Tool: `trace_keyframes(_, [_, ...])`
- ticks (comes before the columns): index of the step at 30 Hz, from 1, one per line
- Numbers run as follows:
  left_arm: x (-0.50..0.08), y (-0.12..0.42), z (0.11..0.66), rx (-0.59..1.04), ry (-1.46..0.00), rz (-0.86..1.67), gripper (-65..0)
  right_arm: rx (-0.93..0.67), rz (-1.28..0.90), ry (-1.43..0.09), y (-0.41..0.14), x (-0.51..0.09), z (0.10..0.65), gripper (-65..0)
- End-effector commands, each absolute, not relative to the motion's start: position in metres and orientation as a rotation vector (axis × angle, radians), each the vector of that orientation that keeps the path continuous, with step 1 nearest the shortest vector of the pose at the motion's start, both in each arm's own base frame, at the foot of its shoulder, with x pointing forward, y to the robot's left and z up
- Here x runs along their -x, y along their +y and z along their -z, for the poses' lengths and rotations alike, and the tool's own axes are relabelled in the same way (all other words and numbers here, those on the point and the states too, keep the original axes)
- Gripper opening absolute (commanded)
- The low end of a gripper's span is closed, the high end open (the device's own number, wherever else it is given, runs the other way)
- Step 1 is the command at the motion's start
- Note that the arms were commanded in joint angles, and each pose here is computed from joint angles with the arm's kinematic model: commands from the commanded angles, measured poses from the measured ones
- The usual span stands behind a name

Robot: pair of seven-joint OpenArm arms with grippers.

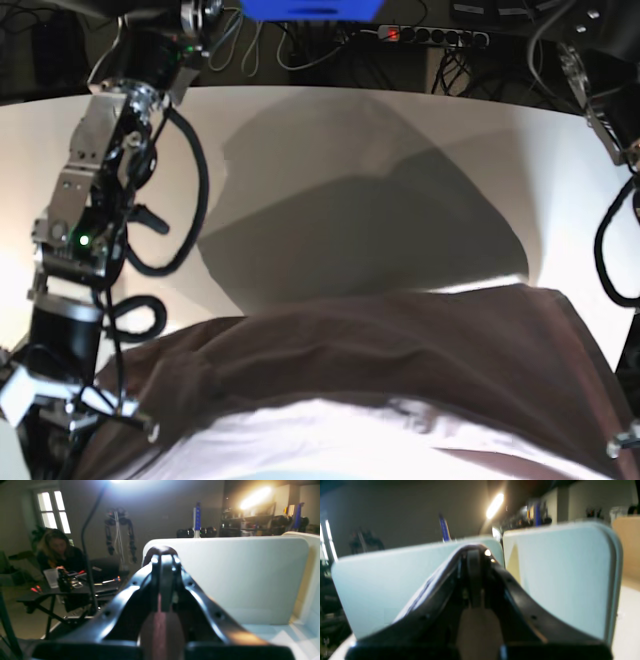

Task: Layout the t-shirt on the table in an organized manner, then fold the t-shirt properly
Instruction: 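Lift the held shirt edge with both grippers and fold it over the body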

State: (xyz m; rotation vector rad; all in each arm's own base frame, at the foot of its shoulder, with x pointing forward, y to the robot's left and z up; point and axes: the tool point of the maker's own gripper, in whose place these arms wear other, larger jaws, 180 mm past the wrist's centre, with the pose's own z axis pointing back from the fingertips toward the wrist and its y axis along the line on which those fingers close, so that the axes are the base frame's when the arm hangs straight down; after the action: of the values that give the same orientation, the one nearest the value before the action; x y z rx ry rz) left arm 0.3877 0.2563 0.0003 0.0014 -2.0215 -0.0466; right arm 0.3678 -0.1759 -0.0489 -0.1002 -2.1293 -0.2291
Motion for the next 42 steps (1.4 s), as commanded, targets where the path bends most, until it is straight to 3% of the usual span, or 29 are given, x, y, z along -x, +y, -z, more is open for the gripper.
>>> trace_keyframes(1, [-0.375, 0.261, -0.029, -0.031, -2.117, 0.050, -64.9, 0.103, 0.223, -2.231, -0.174, -0.360, 0.022, -65.0])
trace_keyframes(10, [-0.353, 0.274, -0.051, -0.095, -2.188, 0.032, -64.9, 0.109, 0.212, -2.360, -0.175, -0.356, -0.018, -65.0])
trace_keyframes(16, [-0.355, 0.280, -0.034, -0.103, -2.139, 0.022, -64.9, 0.118, 0.198, -2.357, -0.176, -0.357, -0.019, -65.0])
trace_keyframes(26, [-0.368, 0.285, 0.001, -0.057, -2.057, -0.044, -64.8, 0.131, 0.165, -2.220, -0.182, -0.402, 0.018, -65.0])
trace_keyframes(32, [-0.411, 0.309, 0.041, 0.001, -1.934, -0.158, -64.8, 0.138, 0.153, -2.135, -0.189, -0.436, 0.039, -65.0])
trace_keyframes(42, [-0.481, 0.322, 0.099, 0.103, -1.741, -0.274, -64.6, 0.119, 0.155, -1.873, -0.197, -0.500, 0.125, -65.0])
